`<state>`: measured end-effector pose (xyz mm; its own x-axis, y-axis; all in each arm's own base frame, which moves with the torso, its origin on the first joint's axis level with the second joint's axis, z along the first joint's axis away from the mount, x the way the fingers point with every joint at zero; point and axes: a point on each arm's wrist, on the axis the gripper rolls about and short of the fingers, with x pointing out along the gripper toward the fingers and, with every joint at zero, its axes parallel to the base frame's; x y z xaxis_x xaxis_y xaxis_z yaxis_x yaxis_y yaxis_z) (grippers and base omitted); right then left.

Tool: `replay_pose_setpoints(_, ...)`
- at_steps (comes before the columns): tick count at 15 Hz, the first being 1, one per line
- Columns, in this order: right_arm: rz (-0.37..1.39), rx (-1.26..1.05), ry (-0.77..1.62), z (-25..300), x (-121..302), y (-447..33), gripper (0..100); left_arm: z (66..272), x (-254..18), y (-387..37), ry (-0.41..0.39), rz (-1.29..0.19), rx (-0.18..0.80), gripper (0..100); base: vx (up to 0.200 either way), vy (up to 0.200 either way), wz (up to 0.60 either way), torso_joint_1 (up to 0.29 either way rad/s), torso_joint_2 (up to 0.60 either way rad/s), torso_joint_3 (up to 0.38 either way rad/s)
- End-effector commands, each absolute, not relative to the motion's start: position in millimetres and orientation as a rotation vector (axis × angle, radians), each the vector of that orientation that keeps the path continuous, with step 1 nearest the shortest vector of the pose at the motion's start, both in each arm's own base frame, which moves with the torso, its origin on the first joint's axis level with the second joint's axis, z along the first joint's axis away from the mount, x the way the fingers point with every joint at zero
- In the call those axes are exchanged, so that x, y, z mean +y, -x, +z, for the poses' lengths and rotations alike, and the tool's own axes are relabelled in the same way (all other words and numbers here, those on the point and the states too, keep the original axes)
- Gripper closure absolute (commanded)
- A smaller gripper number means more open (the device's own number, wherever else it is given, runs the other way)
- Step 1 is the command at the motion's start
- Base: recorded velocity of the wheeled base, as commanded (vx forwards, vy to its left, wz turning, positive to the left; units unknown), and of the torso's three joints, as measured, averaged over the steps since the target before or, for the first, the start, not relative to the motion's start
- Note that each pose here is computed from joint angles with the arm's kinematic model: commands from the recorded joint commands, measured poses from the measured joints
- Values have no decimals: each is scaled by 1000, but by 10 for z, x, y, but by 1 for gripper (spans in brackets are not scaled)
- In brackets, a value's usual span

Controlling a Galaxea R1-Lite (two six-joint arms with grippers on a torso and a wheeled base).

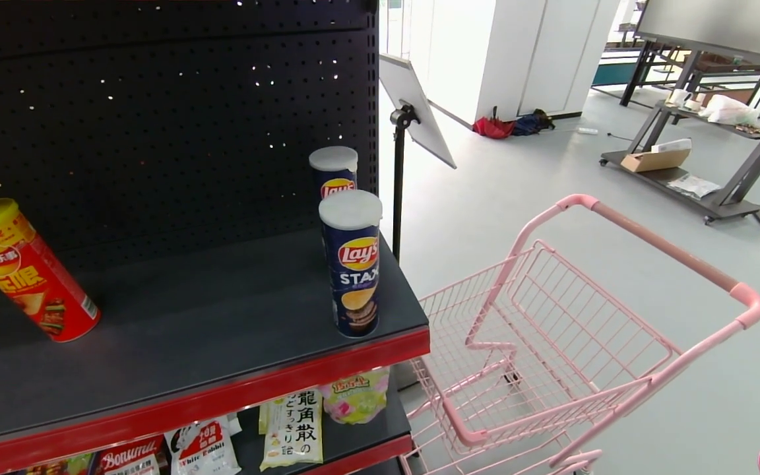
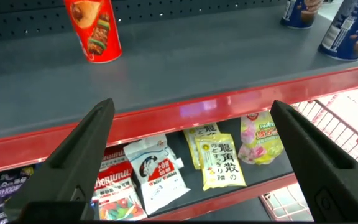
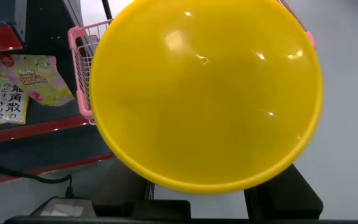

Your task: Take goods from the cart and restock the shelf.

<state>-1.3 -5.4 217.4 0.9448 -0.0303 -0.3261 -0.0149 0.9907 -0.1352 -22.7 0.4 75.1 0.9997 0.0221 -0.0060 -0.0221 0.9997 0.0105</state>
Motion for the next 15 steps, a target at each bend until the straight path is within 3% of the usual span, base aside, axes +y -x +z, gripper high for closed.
replay_pose_setpoints(1,-7,341,139,2183,-50,-7,100,750,4,227,-11,23,6,0,0,0,0,154,-364,-193)
replay_pose_setpoints(9,-3,308,156,2205,-45,-29,100,751,4,226,-11,23,8,0,0,0,0,119,-266,-144)
replay_pose_setpoints(15,-8,304,155,2185,-50,-8,100,751,4,226,-11,23,8,0,0,0,600,6,1,0)
